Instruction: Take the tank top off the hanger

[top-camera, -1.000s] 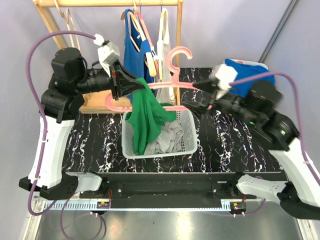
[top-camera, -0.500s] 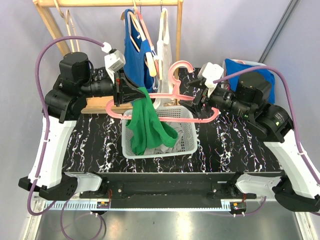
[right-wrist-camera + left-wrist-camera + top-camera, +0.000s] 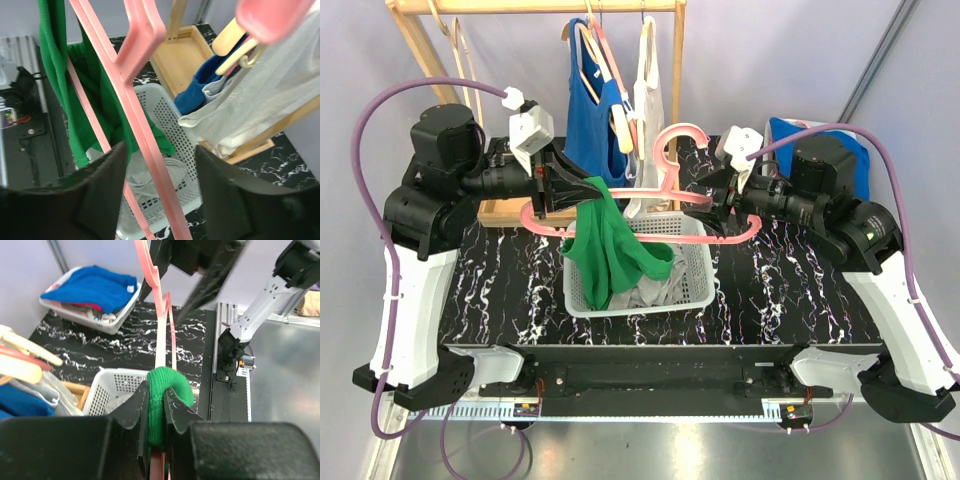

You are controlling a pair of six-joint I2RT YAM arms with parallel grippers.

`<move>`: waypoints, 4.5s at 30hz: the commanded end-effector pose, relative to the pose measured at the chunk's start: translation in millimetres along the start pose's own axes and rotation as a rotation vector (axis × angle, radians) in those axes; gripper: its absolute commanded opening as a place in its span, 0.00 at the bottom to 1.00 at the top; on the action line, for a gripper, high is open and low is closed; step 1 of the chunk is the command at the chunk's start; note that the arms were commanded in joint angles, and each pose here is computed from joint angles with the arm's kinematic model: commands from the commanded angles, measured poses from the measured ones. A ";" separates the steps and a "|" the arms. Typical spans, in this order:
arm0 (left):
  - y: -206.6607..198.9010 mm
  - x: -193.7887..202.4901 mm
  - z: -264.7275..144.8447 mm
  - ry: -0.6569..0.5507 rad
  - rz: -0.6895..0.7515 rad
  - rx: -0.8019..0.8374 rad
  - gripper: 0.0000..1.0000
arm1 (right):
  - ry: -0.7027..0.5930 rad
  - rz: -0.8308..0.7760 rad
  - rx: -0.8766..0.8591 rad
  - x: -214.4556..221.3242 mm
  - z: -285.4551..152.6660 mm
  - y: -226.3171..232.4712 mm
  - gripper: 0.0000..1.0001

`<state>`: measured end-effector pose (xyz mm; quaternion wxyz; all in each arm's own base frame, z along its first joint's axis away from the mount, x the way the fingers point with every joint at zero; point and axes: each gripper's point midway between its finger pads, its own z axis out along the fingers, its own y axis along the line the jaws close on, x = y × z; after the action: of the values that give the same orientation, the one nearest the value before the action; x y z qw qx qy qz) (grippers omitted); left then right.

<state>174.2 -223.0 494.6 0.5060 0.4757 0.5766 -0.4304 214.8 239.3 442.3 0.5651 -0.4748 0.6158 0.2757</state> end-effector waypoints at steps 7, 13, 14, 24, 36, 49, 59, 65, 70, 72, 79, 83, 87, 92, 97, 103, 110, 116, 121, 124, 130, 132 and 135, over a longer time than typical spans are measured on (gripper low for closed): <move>-12.6 -17.4 -0.7 -0.047 0.069 0.075 0.00 | -0.071 0.020 -0.183 -19.2 -12.1 24.2 0.00; 13.8 -1.6 -1.1 -0.009 0.119 -0.062 0.06 | -0.072 -0.003 -0.088 -24.3 -14.0 6.2 0.00; 18.9 3.0 -0.5 0.002 0.117 -0.082 0.07 | -0.067 -0.010 -0.049 -24.8 -14.0 -1.2 0.00; 58.0 5.3 -10.7 0.012 0.143 -0.245 0.24 | -0.005 0.006 0.152 -16.4 -25.4 -32.7 0.00; 65.4 -3.4 -17.8 -0.012 0.136 -0.294 0.00 | 0.022 0.025 0.217 -4.6 -34.7 -36.4 0.00; 60.1 32.1 3.7 0.012 0.013 -0.191 0.31 | 0.016 0.104 0.045 3.8 -26.8 -2.3 0.00; 53.3 43.9 14.6 0.022 -0.037 -0.137 0.38 | 0.019 0.146 0.000 12.4 -12.0 0.9 0.00; 60.2 47.5 17.1 0.029 -0.031 -0.156 0.22 | 0.015 0.153 -0.004 14.6 -12.6 3.3 0.00; 64.2 60.5 19.4 0.054 -0.039 -0.167 0.20 | 0.010 0.149 0.002 13.5 -14.9 3.8 0.00; 63.9 65.8 21.5 0.063 -0.055 -0.169 0.06 | 0.006 0.144 0.011 11.7 -17.0 2.8 0.00; 71.9 60.6 18.1 0.060 -0.048 -0.230 0.00 | 0.011 0.145 0.022 16.1 -18.2 2.7 0.00; 76.6 52.9 12.9 0.049 -0.028 -0.266 0.00 | 0.015 0.148 0.029 20.2 -20.3 4.1 0.00; 80.1 50.6 9.0 0.043 -0.029 -0.282 0.03 | 0.016 0.152 0.034 24.9 -22.2 6.3 0.00; 70.9 61.4 13.4 0.048 -0.091 -0.230 0.57 | 0.007 0.143 0.040 22.3 -24.9 6.6 0.00; 66.7 76.5 16.1 0.061 -0.128 -0.207 0.67 | -0.002 0.136 0.042 17.4 -26.6 6.0 0.00; 72.0 94.4 14.6 0.095 -0.112 -0.238 0.69 | -0.011 0.140 0.016 14.4 -26.2 9.9 0.00; 64.3 85.5 19.6 0.064 -0.128 -0.175 0.12 | -0.014 0.156 -0.012 12.1 -20.1 11.0 0.00; 62.4 78.2 22.2 0.043 -0.140 -0.152 0.00 | -0.014 0.159 -0.008 11.7 -19.7 10.2 0.00; 67.2 58.9 7.0 0.000 -0.126 -0.181 0.00 | 0.001 0.156 0.025 20.8 -24.0 8.8 0.00; 90.9 37.7 -22.6 -0.058 -0.102 -0.279 0.00 | 0.012 0.161 0.032 30.6 -24.5 10.8 0.00; 145.4 39.6 -77.4 -0.174 -0.295 -0.407 0.00 | -0.017 0.138 0.066 29.0 -50.5 22.1 0.00; 146.1 48.0 -77.7 -0.161 -0.282 -0.450 0.00 | -0.031 0.129 0.078 24.0 -59.1 24.4 0.00; 150.9 78.3 -72.3 -0.086 -0.278 -0.550 0.00 | -0.045 0.118 0.093 17.9 -67.0 25.3 0.00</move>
<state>313.0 -111.1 433.6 0.5625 0.2079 0.7013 -0.3853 167.9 194.6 409.5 0.5452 -0.4165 0.6616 0.3027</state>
